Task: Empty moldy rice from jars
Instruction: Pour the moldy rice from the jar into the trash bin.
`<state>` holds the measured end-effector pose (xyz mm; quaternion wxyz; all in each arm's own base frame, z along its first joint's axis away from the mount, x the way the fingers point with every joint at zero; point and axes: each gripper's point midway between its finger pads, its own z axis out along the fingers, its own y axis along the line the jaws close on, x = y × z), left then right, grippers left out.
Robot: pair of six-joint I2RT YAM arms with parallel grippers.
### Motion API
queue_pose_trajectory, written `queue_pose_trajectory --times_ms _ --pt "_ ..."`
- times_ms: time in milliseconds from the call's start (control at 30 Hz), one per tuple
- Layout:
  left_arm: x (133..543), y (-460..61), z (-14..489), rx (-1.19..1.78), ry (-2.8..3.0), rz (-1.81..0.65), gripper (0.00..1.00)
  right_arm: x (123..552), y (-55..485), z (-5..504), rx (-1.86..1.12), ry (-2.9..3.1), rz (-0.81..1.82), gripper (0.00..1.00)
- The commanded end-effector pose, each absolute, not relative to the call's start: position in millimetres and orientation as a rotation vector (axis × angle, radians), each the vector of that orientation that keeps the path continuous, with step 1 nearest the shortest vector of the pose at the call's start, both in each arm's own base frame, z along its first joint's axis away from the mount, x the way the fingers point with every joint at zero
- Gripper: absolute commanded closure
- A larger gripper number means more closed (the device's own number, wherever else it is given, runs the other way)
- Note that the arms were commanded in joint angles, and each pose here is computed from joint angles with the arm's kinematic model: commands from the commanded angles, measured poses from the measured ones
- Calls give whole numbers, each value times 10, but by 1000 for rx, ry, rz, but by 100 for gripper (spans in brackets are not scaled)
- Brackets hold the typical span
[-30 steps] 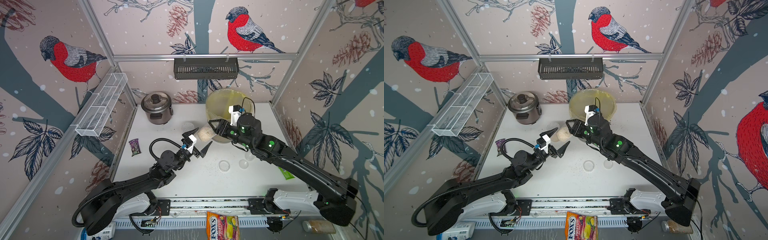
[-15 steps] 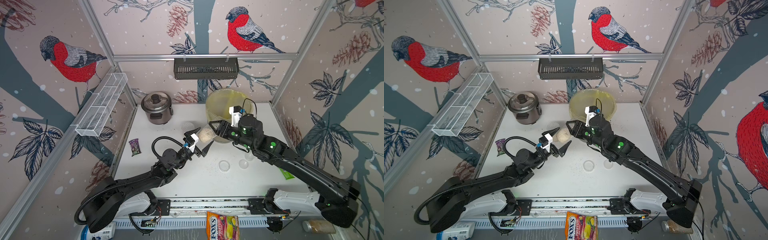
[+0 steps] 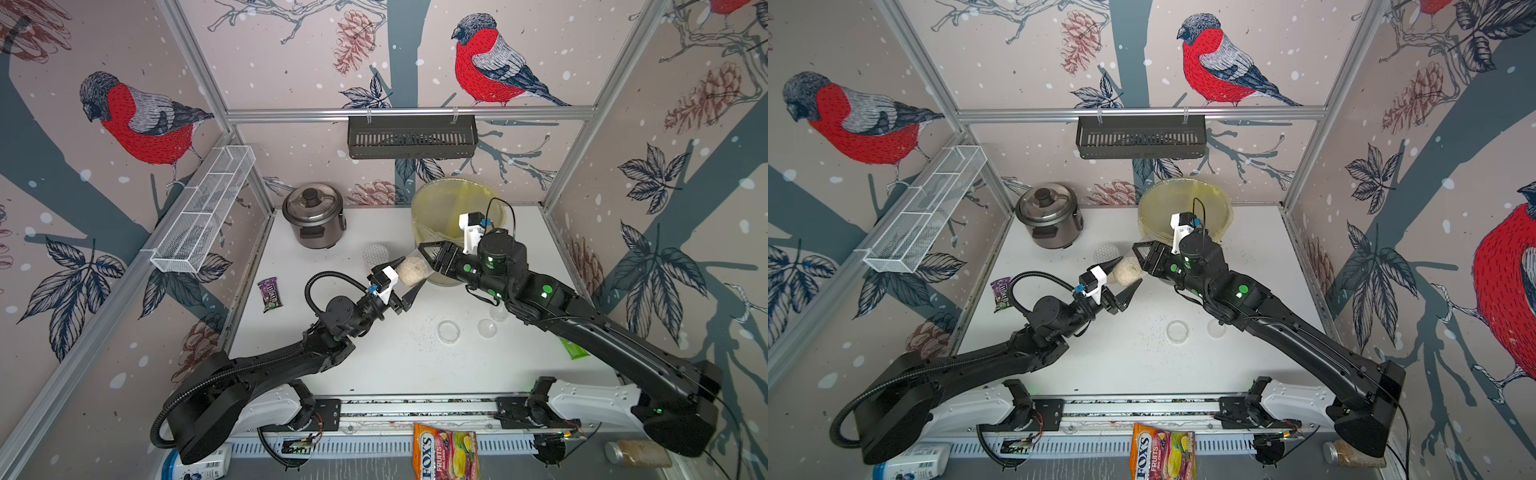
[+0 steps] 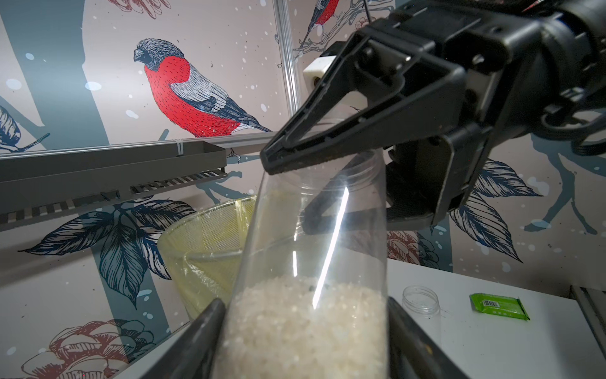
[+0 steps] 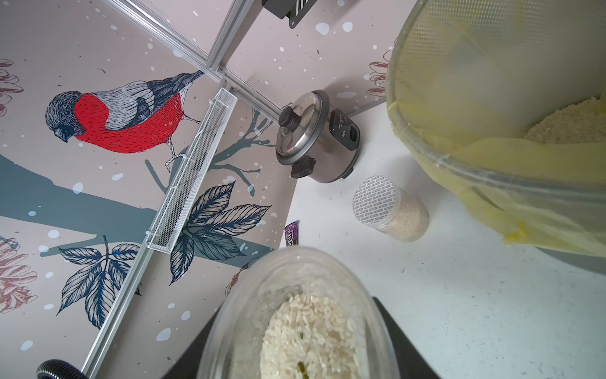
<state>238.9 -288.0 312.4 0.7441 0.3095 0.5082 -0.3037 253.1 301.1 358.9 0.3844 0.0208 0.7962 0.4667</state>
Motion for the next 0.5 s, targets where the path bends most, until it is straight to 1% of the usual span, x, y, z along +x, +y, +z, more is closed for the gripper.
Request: queue_pose_trajectory --times_ms 0,67,333,467 --pt "2387 -2860 3234 655 1082 -671 29 2524 3048 3716 46 1983 1236 69" --pt "2397 -2866 3246 654 1082 -672 31 2525 3053 3710 44 1983 1238 69" --pt "2444 -2883 3284 651 1089 -671 50 2529 3051 3709 44 1981 1238 68" --pt "2488 -2905 3278 656 1100 -662 57 2526 3046 3734 35 1976 1231 62"
